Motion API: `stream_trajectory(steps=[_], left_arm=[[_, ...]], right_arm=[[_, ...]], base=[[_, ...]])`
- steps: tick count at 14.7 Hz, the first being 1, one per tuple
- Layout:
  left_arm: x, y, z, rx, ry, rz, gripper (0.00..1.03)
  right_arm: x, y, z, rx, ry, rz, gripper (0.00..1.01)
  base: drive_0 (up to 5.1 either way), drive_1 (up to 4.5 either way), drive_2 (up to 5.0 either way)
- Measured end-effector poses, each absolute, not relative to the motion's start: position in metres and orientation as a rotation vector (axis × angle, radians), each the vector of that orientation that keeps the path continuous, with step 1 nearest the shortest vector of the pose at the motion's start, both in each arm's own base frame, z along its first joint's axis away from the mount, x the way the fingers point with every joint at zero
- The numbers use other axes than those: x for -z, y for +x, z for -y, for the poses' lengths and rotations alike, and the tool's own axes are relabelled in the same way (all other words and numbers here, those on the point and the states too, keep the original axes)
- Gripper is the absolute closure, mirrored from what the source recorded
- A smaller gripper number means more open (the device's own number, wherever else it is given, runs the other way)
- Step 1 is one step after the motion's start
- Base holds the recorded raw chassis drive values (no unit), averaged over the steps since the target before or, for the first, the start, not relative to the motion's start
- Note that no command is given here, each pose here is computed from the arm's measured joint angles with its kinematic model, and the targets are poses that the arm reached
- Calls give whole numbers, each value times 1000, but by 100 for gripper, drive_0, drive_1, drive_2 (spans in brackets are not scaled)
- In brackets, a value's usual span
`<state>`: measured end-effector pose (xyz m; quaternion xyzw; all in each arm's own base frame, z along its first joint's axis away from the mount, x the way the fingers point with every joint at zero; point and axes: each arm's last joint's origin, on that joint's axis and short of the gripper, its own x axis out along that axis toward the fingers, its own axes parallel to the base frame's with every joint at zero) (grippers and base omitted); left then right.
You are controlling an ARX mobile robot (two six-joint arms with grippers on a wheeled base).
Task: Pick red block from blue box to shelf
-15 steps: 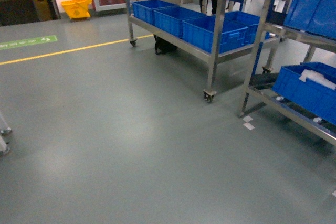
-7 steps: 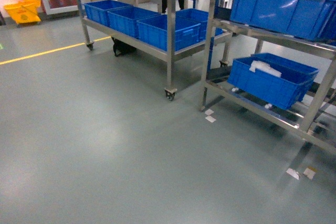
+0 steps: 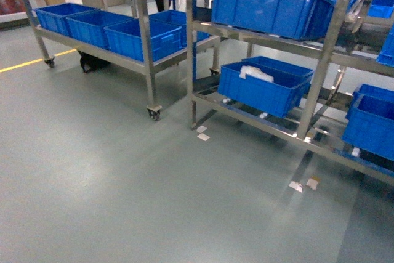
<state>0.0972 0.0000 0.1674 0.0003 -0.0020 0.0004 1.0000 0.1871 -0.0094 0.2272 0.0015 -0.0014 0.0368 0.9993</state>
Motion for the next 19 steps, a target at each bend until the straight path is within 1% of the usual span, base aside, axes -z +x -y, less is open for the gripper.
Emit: stream_trajectory(steps=[19], left_arm=[[-167,97,0,-1,1,4,5]], right_arm=[[-228,186,9,-74,3,4,73]], base=[[-161,-161,-161]])
